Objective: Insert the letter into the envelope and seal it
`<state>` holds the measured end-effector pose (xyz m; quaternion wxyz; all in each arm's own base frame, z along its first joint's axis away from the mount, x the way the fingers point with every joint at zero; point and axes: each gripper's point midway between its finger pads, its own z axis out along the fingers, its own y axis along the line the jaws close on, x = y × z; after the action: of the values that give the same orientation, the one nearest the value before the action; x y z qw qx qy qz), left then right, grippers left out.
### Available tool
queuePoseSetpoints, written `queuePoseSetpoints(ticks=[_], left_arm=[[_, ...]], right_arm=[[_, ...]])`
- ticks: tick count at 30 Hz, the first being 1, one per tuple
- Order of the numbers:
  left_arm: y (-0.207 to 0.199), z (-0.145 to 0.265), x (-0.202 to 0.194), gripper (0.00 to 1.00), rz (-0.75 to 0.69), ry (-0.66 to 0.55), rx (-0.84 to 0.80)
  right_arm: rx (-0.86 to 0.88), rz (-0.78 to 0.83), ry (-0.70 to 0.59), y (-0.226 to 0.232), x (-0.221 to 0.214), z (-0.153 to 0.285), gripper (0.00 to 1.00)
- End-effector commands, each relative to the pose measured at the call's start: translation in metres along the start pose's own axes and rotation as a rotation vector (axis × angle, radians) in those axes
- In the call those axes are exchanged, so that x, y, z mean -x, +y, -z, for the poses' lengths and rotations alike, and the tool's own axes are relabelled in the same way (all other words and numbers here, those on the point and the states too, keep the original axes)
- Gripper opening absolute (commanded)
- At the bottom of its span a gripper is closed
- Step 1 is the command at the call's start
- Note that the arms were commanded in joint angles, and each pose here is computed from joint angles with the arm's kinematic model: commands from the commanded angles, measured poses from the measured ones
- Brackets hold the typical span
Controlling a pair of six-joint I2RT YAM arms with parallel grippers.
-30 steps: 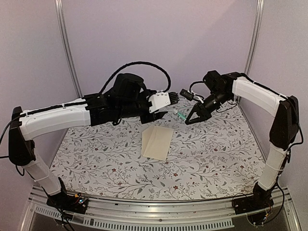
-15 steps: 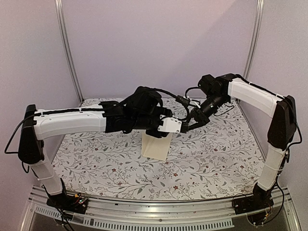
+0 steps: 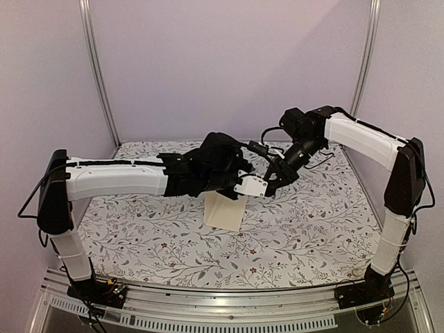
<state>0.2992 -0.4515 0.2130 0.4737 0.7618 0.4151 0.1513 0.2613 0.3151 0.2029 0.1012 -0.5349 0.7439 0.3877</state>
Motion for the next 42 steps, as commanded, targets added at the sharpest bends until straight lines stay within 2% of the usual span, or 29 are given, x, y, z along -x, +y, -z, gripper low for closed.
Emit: queuePoseSetpoints(ticks=[1, 6, 8, 12, 14, 18, 20, 23, 29, 35, 42], left_arm=[[0.004, -0.004, 0.002, 0.33, -0.009, 0.004, 0.032], [0.001, -0.004, -0.003, 0.19, 0.007, 0.021, 0.027], [0.004, -0.003, -0.004, 0.16, 0.046, 0.017, 0.033], [0.02, -0.001, -0.005, 0.12, 0.25, -0.021, 0.047], [0.025, 0.001, -0.003, 0.1, 0.377, -0.061, 0.032], [0.031, 0.006, 0.006, 0.08, 0.592, -0.15, 0.015], [0.033, 0.008, 0.012, 0.08, 0.702, -0.197, 0.007], [0.04, 0.013, 0.023, 0.09, 0.829, -0.275, -0.004], [0.062, 0.024, 0.042, 0.1, 1.003, -0.433, -0.008], [0.07, 0.03, 0.055, 0.12, 1.055, -0.521, -0.035], [0.078, 0.035, 0.064, 0.13, 1.063, -0.586, -0.043]], right_arm=[[-0.002, 0.024, 0.005, 0.001, 0.004, 0.0, 0.08], [-0.028, 0.037, 0.002, -0.003, 0.006, 0.002, 0.1], [-0.064, 0.045, -0.012, -0.006, 0.011, 0.006, 0.2], [-0.123, 0.097, -0.073, -0.003, 0.031, 0.03, 0.39], [-0.134, 0.144, -0.143, 0.001, 0.042, 0.053, 0.49], [-0.247, 0.272, -0.32, 0.001, 0.062, 0.109, 0.57], [-0.286, 0.313, -0.403, 0.007, 0.07, 0.13, 0.59], [-0.28, 0.356, -0.466, 0.02, 0.069, 0.138, 0.61], [-0.205, 0.405, -0.447, 0.037, 0.058, 0.121, 0.63], [-0.151, 0.455, -0.419, 0.051, 0.058, 0.105, 0.66], [-0.102, 0.437, -0.417, 0.054, 0.059, 0.096, 0.63]])
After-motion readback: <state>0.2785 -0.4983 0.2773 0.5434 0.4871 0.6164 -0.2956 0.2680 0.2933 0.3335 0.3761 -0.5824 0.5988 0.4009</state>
